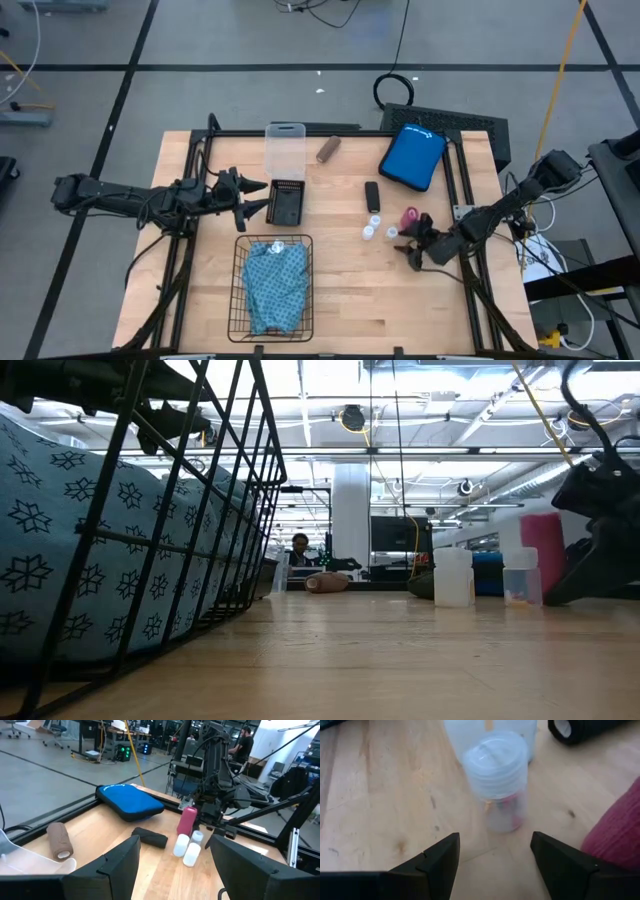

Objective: Pick & place medical supplies in basket/bin
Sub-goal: Put the bottom right white pill bottle into the black bin

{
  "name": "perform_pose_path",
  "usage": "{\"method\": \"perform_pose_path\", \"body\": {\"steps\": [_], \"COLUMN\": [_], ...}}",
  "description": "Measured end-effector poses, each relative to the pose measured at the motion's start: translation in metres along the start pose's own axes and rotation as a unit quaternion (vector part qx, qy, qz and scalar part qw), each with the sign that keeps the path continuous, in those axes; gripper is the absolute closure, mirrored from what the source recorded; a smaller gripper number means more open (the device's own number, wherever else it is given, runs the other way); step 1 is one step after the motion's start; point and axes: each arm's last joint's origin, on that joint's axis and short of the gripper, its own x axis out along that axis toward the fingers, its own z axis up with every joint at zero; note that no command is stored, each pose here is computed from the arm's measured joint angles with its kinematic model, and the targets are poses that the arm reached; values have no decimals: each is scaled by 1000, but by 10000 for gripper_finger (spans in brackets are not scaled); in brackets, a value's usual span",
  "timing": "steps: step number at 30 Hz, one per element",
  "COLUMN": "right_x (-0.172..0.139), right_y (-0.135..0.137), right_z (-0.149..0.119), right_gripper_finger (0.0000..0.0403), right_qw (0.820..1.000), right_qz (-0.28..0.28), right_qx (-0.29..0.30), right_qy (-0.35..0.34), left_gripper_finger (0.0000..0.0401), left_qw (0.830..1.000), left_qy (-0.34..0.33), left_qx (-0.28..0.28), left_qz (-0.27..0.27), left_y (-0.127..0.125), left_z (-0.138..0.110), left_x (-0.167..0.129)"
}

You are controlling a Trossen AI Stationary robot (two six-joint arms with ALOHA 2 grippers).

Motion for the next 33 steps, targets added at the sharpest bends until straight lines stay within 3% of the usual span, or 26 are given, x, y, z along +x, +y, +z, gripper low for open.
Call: {"method": "perform_pose_path", "body": {"steps": [4, 15, 20, 33], "right_x": [0, 1, 2, 9], "right_y": [2, 0, 5, 8], "right_z": [3, 6, 14, 17], "right_gripper_finger": [161, 161, 161, 161], "right_qw": [1000, 997, 997, 996], "right_qz": [12, -29, 11, 18], "right_qx": [13, -20, -17, -48], "right_qy": [-21, -62, -68, -71], "left_gripper_finger": [148, 148, 148, 148], "left_qw": [1000, 1000, 1000, 1000], "left_qy": [2, 3, 3, 4], "left_qx": [1, 7, 9, 17], "left_qz": [0, 1, 1, 2], "left_y": [0, 0, 0, 0], "left_z": [0, -1, -1, -1], "left_x": [0, 0, 0, 0]}}
